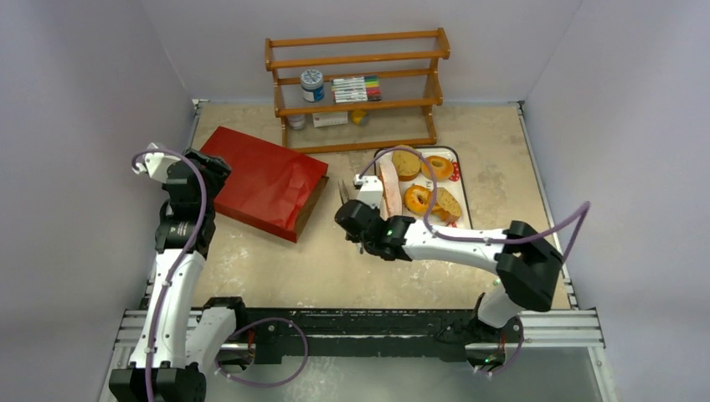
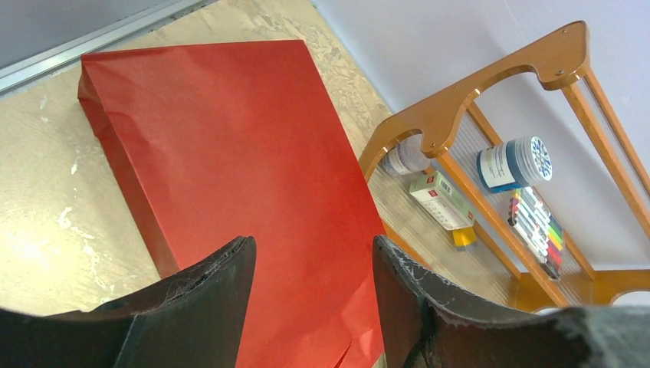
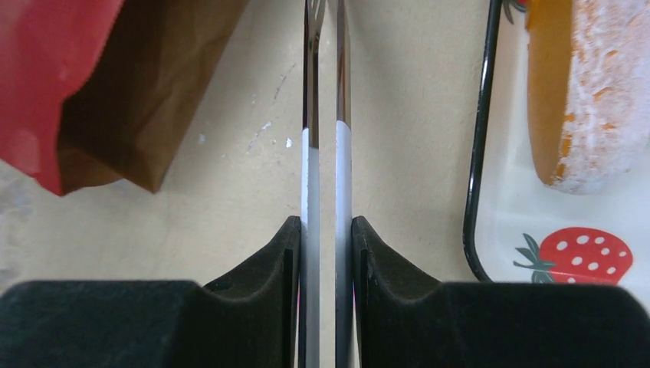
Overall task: Take the fake bread out of the paper bag
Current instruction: Place the clamp at the center of the board.
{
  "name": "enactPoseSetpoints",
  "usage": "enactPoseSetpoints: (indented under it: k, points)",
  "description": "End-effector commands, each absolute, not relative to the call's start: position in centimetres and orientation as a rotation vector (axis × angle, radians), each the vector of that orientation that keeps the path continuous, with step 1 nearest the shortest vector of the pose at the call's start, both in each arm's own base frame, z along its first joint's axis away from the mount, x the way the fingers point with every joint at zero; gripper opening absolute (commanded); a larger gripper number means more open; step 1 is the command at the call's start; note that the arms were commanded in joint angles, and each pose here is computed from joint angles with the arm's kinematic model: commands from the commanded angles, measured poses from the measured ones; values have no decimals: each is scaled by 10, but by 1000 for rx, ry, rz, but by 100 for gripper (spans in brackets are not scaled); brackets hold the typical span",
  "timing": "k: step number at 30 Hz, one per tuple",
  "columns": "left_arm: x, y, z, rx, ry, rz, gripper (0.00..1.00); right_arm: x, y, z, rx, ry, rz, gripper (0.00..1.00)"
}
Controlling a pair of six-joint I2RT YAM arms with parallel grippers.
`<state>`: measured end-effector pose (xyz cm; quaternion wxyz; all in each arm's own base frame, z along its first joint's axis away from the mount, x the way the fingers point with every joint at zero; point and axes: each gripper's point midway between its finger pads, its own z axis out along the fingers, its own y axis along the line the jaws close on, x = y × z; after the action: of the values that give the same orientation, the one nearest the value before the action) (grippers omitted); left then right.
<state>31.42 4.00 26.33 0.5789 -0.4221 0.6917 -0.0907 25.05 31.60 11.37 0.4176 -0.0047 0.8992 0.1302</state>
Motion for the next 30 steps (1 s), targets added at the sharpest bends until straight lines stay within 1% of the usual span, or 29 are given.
enactPoseSetpoints:
  k: [1, 5, 8, 12, 15, 17, 20, 22, 24, 30]
  points:
    - [308, 40, 279, -949, 1598, -203, 56, 263, 333, 114, -18, 2118, 273, 23]
    - [305, 42, 274, -954, 1601, -190, 56, 257, 340, 80, -32, 2143, 201, 24]
    - [304, 43, 270, -947, 1617, -173, 56, 251, 342, 54, -15, 2183, 204, 27]
    - [302, 44, 266, -929, 1643, -144, 57, 245, 346, 29, -23, 2230, 208, 33]
    - [301, 45, 261, -924, 1667, -123, 56, 244, 353, 23, -44, 2246, 230, 38]
    - [301, 45, 258, -923, 1680, -115, 57, 246, 357, 23, -55, 2249, 224, 43]
    - [299, 46, 259, -914, 1685, -105, 57, 247, 359, 30, -68, 2256, 198, 57]
    - [298, 46, 260, -911, 1686, -104, 57, 247, 360, 42, -85, 2254, 188, 64]
    - [298, 45, 262, -912, 1680, -113, 57, 249, 361, 58, -100, 2239, 188, 76]
    - [302, 43, 281, -923, 1616, -166, 57, 255, 356, 124, -79, 2178, 183, 78]
